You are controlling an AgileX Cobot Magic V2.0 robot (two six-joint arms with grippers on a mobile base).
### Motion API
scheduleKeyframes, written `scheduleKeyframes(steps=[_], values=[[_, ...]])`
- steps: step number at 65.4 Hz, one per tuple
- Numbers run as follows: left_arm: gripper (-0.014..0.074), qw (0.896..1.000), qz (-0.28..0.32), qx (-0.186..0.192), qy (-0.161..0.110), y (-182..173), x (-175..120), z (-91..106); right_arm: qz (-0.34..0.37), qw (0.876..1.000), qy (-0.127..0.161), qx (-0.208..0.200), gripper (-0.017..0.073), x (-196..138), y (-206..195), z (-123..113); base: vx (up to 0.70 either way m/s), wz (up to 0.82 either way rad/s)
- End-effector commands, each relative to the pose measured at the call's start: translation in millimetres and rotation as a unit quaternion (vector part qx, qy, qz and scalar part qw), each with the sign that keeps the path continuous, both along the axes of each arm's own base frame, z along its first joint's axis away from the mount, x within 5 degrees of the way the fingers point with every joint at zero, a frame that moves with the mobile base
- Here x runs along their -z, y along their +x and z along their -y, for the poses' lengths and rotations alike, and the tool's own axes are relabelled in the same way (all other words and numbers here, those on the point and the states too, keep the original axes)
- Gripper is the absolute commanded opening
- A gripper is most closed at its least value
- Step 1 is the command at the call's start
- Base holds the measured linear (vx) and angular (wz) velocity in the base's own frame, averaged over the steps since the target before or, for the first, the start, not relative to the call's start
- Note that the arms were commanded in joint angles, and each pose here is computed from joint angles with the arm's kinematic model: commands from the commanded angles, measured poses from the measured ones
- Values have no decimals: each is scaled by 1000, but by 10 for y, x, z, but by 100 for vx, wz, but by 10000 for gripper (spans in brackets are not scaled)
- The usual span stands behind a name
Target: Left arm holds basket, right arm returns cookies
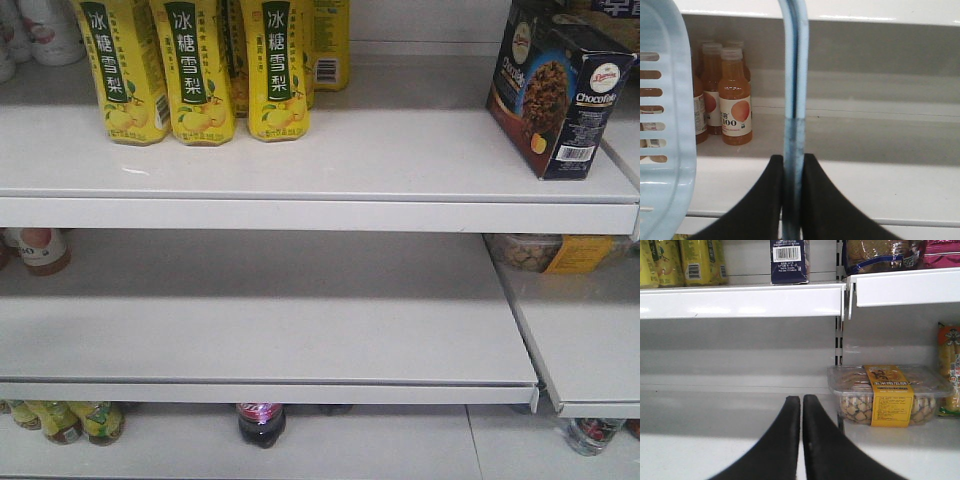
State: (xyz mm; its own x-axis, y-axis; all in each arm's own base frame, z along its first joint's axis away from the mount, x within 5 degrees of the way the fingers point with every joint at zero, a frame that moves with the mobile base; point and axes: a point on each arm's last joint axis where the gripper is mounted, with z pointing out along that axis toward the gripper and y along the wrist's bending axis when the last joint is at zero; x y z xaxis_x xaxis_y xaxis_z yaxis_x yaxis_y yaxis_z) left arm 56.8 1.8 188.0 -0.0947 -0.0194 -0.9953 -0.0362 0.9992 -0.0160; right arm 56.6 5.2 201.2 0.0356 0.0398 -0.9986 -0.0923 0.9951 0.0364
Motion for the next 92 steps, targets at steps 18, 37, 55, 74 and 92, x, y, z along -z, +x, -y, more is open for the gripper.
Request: scheduleKeyframes(steps=[18, 37, 55, 74, 92], values=[[-6, 997, 73, 0, 17, -22, -197, -1, 36, 999, -1, 2, -8, -56, -13, 2, 0, 0], [-6, 997, 73, 0, 17, -22, -197, -1, 36, 999, -1, 2, -8, -56, -13, 2, 0, 0], [-6, 997, 73, 0, 17, -22, -197, -1, 36, 999, -1, 2, -8, -56, -13, 2, 0, 0], [-6, 997, 73, 0, 17, -22, -197, -1, 36, 999, -1, 2, -8, -56, -13, 2, 0, 0], [-6, 997, 73, 0, 17, -22, -197, -1, 36, 999, 0, 2, -8, -56, -13, 3, 0, 0]])
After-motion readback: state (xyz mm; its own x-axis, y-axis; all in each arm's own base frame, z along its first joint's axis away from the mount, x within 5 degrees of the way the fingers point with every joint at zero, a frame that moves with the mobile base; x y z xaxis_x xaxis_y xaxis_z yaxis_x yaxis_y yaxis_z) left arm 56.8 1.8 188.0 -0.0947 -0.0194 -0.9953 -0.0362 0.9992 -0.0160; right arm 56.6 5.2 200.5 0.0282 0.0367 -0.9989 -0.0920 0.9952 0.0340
